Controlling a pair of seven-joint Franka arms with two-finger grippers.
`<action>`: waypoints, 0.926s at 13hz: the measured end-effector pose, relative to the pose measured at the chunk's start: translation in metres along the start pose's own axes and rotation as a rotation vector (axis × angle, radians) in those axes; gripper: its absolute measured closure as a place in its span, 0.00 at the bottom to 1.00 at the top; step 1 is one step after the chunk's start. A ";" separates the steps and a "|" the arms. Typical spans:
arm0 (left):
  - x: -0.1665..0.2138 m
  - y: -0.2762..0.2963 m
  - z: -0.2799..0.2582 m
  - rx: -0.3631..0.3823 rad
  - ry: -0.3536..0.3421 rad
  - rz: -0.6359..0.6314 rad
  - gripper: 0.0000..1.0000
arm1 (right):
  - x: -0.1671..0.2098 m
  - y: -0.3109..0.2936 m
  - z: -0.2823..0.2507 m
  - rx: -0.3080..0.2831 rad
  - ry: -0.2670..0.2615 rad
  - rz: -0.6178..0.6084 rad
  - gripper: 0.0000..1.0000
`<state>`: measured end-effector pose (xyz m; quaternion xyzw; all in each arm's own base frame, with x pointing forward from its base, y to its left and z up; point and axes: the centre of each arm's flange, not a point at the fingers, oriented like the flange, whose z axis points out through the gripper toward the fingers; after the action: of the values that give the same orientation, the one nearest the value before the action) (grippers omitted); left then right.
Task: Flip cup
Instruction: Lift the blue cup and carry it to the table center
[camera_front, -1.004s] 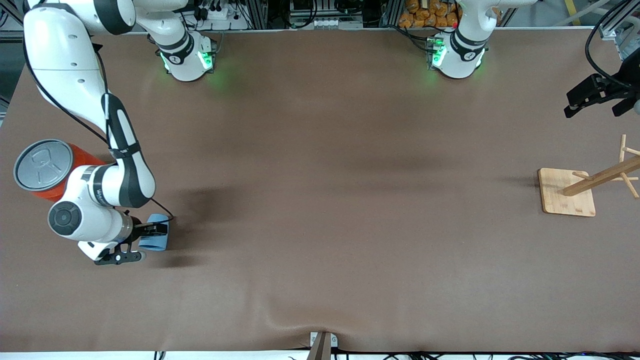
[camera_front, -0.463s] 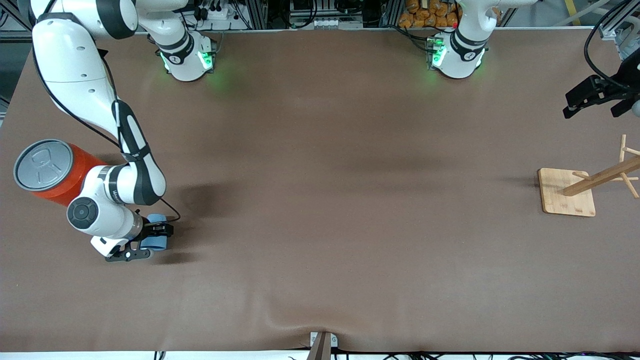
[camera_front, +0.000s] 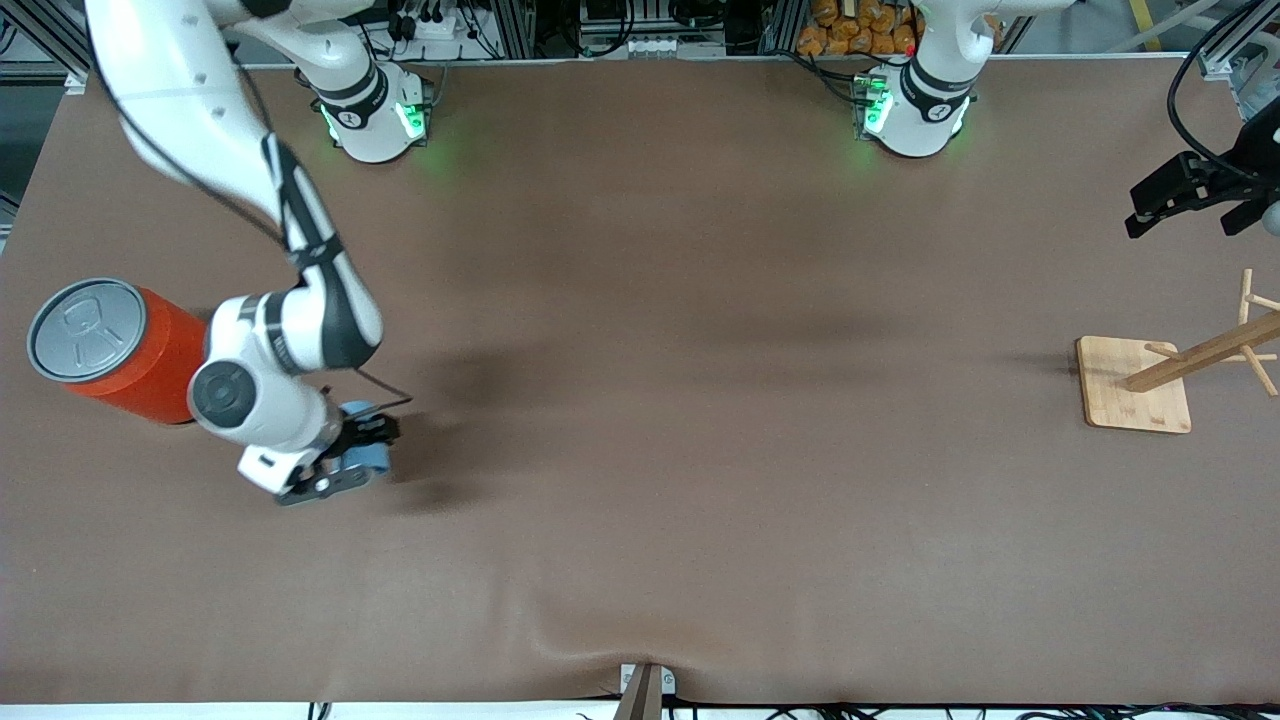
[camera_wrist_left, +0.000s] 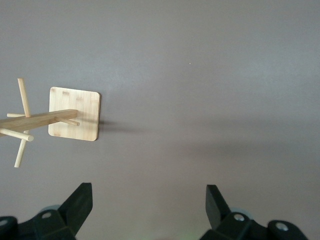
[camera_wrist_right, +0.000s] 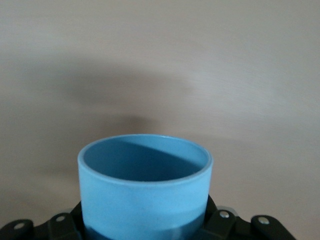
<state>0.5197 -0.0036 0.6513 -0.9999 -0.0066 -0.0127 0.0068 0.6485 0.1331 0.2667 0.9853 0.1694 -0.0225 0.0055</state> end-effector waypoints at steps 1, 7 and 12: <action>0.000 0.000 0.000 -0.001 -0.001 0.000 0.00 | 0.000 -0.032 -0.014 0.000 0.005 -0.070 0.20; 0.002 0.000 0.005 -0.018 -0.013 -0.004 0.00 | -0.029 -0.313 -0.039 0.004 0.125 -0.533 0.20; 0.006 0.002 0.019 -0.041 -0.052 -0.006 0.00 | -0.057 -0.429 -0.043 -0.188 0.229 -0.888 0.20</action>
<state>0.5264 -0.0051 0.6326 -0.9998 -0.0096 0.0129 -0.0138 0.4539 0.5191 0.3104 0.8088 0.5755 0.1017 0.0657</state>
